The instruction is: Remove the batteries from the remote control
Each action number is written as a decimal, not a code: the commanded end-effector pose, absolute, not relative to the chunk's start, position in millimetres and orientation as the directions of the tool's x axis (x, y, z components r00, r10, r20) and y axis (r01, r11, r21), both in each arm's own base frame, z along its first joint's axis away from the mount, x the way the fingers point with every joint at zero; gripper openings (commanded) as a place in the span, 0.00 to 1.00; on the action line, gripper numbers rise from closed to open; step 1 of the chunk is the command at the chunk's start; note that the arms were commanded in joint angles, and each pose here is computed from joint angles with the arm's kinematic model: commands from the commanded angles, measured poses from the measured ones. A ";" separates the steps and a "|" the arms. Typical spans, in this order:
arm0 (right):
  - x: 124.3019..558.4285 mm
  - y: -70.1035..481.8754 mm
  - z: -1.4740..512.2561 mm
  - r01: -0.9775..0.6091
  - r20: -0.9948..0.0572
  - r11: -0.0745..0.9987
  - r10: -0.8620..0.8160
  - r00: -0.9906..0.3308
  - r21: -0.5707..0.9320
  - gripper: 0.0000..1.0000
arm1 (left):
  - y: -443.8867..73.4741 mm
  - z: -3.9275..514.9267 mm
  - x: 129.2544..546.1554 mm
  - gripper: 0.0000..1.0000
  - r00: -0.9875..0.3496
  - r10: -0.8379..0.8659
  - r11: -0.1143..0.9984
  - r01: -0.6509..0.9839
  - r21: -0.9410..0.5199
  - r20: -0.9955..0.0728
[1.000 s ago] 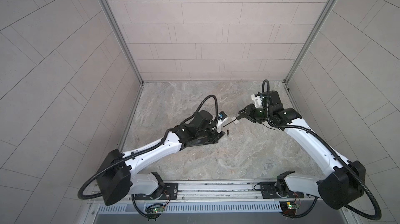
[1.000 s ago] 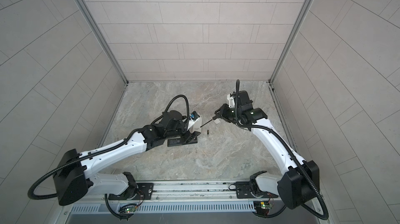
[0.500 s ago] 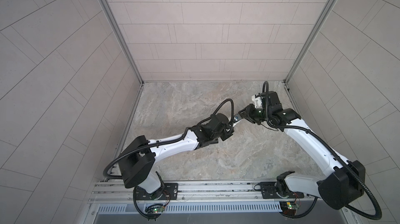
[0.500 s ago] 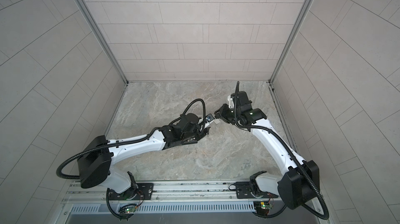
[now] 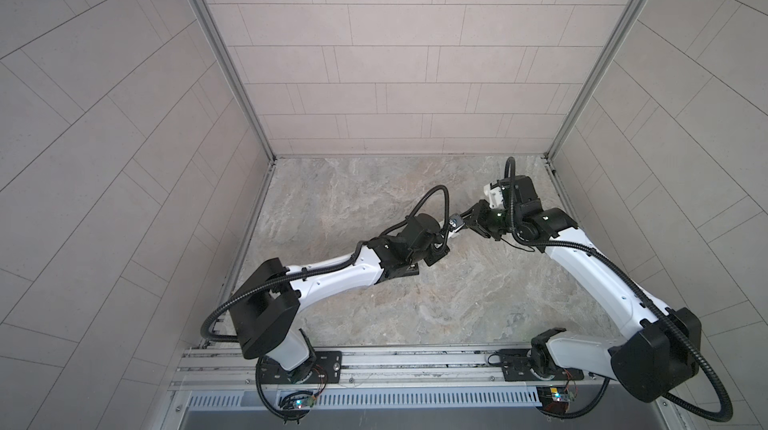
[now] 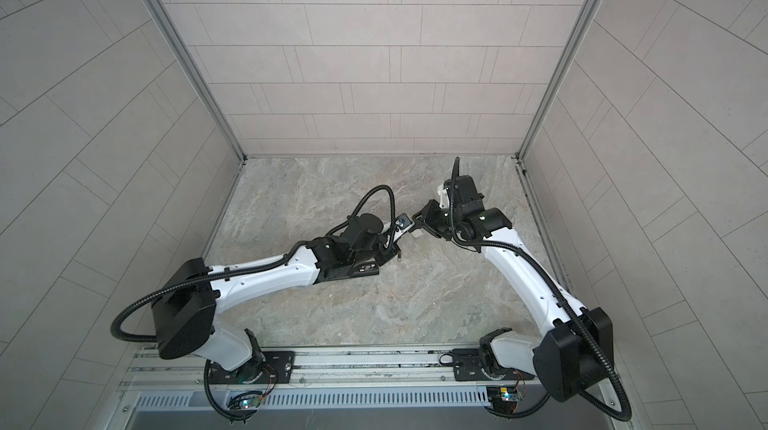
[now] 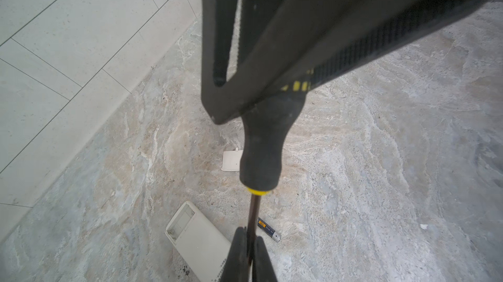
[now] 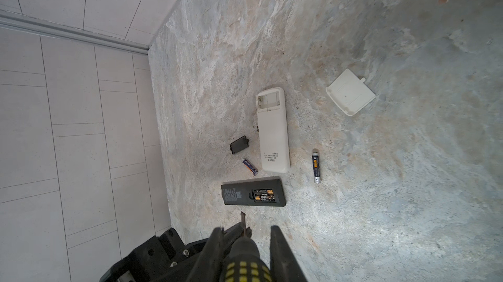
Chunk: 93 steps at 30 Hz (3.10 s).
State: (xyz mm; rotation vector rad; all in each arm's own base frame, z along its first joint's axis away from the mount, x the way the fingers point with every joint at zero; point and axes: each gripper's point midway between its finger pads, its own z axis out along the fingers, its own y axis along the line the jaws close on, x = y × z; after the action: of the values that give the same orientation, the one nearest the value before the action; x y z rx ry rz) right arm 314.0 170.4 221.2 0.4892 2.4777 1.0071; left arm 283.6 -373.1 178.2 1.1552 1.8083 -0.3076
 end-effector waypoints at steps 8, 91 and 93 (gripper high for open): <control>312.2 173.5 233.0 0.168 -0.229 0.638 0.490 -0.841 0.751 0.18 | -376.9 177.8 294.2 0.29 -0.138 0.536 0.570 0.787 0.236 -0.833; 304.3 160.8 227.7 0.176 -0.279 0.688 0.496 -0.822 0.704 0.13 | -384.1 175.5 296.8 0.62 -0.083 0.507 0.545 0.802 0.244 -0.858; 304.1 161.9 228.2 0.178 -0.272 0.680 0.500 -0.822 0.712 0.13 | -385.6 172.3 296.7 0.60 -0.075 0.517 0.533 0.808 0.252 -0.853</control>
State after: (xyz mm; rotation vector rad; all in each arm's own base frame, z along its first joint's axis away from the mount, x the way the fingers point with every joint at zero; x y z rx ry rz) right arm 305.9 158.9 214.3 0.5271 2.4870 0.9201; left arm 287.1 -377.3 154.6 1.1500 1.8077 -0.3530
